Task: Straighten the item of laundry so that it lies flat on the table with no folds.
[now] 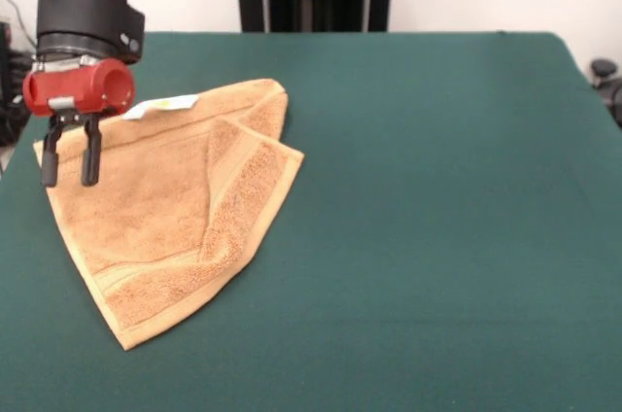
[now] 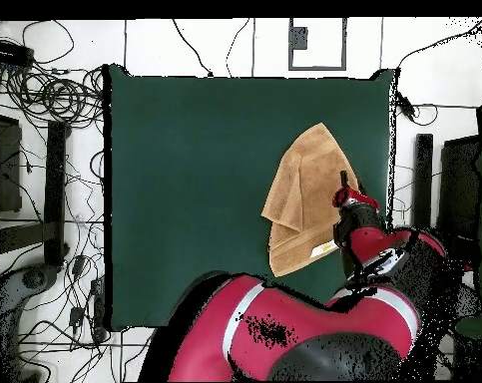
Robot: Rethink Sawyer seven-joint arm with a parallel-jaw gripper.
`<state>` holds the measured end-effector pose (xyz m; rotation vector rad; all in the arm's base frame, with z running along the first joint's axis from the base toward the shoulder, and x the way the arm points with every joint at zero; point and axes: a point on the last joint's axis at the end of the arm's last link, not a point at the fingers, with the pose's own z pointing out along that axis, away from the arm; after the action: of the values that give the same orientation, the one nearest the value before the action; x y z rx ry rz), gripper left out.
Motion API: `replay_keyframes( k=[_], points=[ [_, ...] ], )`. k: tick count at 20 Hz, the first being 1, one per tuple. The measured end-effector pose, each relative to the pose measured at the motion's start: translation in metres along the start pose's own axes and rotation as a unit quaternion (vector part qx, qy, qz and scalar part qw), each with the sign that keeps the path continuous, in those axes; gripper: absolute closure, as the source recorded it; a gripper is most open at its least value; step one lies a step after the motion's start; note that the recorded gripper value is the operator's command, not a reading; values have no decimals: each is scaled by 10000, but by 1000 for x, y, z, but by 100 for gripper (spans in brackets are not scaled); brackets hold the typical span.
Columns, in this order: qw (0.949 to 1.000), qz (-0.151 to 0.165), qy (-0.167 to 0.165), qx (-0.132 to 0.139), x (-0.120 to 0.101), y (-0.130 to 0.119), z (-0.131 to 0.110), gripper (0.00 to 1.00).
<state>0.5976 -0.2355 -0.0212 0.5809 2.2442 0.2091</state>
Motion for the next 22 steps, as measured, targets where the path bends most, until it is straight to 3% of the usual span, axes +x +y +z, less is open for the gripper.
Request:
replay_keyframes(
  k=[4,6,7,8,9,12,13,16,17,22],
  points=[
    [9996,-161,235,20,13,-7,-2,0],
    [9971,-500,574,-47,24,-10,-6,0],
    [9928,-792,892,-116,34,-12,-9,0],
    [9850,-1122,1299,-198,47,-14,-12,0],
    [9810,-1251,1465,-232,52,-15,-13,0],
    [9625,-1839,1960,-362,43,-8,-12,0],
    [9586,-1923,2062,-383,41,-7,-11,0],
    [9459,-2039,2491,-411,40,-1,-9,0],
    [9442,-2007,2583,-393,38,1,-9,0],
    [9449,-1681,2793,-295,37,5,-10,0]
  ],
)
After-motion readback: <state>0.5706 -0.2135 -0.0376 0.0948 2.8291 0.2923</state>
